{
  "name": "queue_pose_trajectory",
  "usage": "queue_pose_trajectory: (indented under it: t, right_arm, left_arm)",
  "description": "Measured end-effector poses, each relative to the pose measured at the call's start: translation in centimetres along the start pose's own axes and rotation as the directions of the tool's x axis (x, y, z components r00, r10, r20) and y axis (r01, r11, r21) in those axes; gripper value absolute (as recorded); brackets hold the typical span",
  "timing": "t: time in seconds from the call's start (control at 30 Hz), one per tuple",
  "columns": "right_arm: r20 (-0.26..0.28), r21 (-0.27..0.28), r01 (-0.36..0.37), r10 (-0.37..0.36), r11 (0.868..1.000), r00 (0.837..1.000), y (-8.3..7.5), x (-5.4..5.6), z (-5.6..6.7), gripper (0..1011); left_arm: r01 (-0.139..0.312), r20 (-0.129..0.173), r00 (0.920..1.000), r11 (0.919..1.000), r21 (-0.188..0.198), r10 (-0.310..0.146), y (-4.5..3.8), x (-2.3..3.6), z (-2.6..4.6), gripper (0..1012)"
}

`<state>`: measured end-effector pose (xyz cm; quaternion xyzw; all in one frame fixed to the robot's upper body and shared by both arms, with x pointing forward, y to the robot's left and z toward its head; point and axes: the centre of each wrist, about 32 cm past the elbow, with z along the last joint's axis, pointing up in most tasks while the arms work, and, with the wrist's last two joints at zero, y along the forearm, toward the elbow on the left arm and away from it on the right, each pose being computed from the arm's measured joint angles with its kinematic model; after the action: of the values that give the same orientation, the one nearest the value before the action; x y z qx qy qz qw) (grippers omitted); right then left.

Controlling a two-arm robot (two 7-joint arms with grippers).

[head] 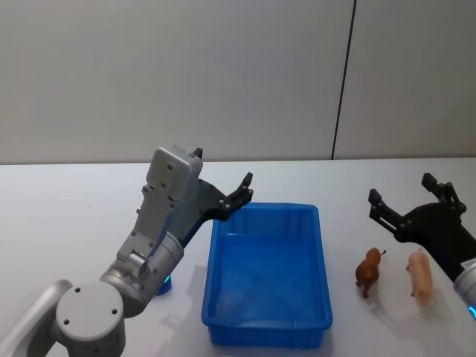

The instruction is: Pick up the two dolls from the table and place them into the box.

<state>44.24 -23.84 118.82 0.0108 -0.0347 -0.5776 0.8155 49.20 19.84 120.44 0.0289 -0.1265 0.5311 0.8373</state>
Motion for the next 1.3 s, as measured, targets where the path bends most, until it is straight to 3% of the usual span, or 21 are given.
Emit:
queue_pose_trajectory:
  t: [0.4,0.73,1.03,1.3]
  right_arm:
    - [-0.01,-0.043,0.072,-0.072,0.996,0.997,-2.0,0.7,-0.1,1001]
    - [-0.034,-0.135,0.173,-0.179,0.976,0.983,-3.8,1.5,-0.4,1001]
    - [-0.04,-0.226,0.206,-0.221,0.952,0.975,-3.4,1.8,-0.8,1001]
    - [-0.053,-0.316,0.195,-0.223,0.928,0.973,-1.6,1.7,-1.5,1001]
  left_arm:
    - [0.0,0.0,1.0,1.0,0.0,0.0,0.0,0.0,0.0,1001]
    - [0.0,0.0,1.0,1.0,0.0,0.0,0.0,0.0,0.0,1001]
    - [0.0,0.0,1.0,1.0,0.0,0.0,0.0,0.0,0.0,1001]
    - [0.0,0.0,1.0,1.0,0.0,0.0,0.0,0.0,0.0,1001]
